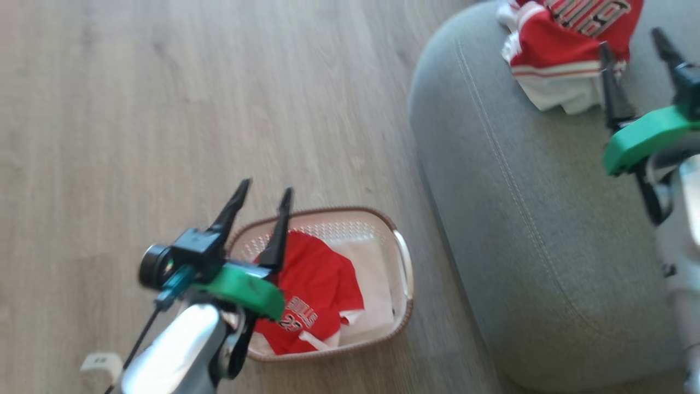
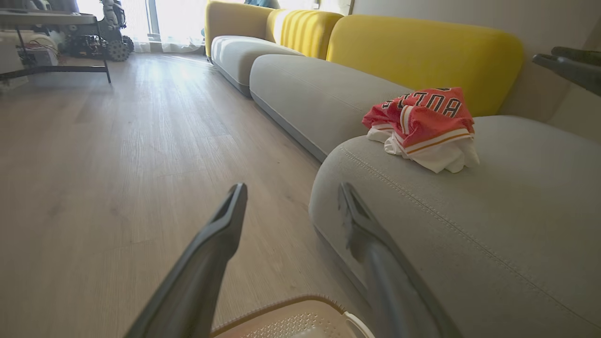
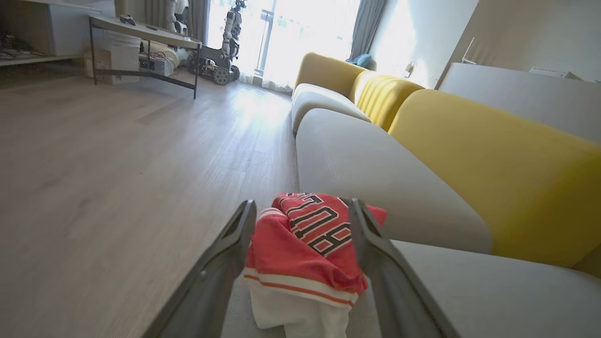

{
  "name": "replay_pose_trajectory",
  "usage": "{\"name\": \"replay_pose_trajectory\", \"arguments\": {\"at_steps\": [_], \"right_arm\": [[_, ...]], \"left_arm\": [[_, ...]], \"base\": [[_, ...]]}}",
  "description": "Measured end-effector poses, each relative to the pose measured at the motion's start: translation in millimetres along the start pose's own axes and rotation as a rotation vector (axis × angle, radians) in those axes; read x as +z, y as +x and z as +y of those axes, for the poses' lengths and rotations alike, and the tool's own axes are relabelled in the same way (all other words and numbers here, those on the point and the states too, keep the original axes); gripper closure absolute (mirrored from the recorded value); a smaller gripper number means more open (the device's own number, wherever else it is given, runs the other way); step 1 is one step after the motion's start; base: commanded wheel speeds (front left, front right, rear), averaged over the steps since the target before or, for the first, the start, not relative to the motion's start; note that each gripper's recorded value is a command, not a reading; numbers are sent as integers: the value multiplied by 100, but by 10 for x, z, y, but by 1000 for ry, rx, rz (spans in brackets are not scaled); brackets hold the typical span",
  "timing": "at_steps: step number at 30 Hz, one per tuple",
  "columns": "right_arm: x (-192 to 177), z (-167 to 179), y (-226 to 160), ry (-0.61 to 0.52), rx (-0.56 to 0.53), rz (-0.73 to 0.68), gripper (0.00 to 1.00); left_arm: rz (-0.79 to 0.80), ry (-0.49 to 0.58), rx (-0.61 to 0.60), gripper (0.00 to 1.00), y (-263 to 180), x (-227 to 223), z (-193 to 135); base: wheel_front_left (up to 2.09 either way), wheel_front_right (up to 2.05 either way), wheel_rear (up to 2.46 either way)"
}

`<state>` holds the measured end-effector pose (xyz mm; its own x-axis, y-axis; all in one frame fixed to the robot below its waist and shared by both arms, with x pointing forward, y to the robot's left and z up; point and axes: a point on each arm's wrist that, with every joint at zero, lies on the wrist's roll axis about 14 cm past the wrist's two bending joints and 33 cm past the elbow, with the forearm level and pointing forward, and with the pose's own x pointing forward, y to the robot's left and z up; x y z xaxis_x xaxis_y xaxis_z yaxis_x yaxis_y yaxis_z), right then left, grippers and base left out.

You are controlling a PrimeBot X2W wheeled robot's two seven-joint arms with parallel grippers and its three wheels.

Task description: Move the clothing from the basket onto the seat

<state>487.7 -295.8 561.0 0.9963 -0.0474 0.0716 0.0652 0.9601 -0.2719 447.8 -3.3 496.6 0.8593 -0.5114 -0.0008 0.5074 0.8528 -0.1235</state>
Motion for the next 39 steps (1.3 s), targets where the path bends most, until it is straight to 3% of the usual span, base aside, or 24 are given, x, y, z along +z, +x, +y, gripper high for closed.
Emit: {"name": "replay_pose_trajectory", "arguments": {"at_steps": [7, 17, 26, 39], "right_arm": [[262, 608, -129, 133, 90, -73, 0], [280, 1030, -465, 228, 113, -88, 0], [129, 1167, -844, 286, 126, -59, 0], [-135, 1427, -1300, 375, 184, 30, 0]], "left_arm": [[-30, -8, 259, 0, -564, 140, 609], [-14, -24, 521, 0, -1393, 41, 1108], [-3, -25, 612, 0, -1836, -45, 1183], [-1, -23, 625, 0, -1994, -96, 1082]], "base": [[0, 0, 0], [0, 0, 0], [0, 0, 0], [0, 0, 0]]}}
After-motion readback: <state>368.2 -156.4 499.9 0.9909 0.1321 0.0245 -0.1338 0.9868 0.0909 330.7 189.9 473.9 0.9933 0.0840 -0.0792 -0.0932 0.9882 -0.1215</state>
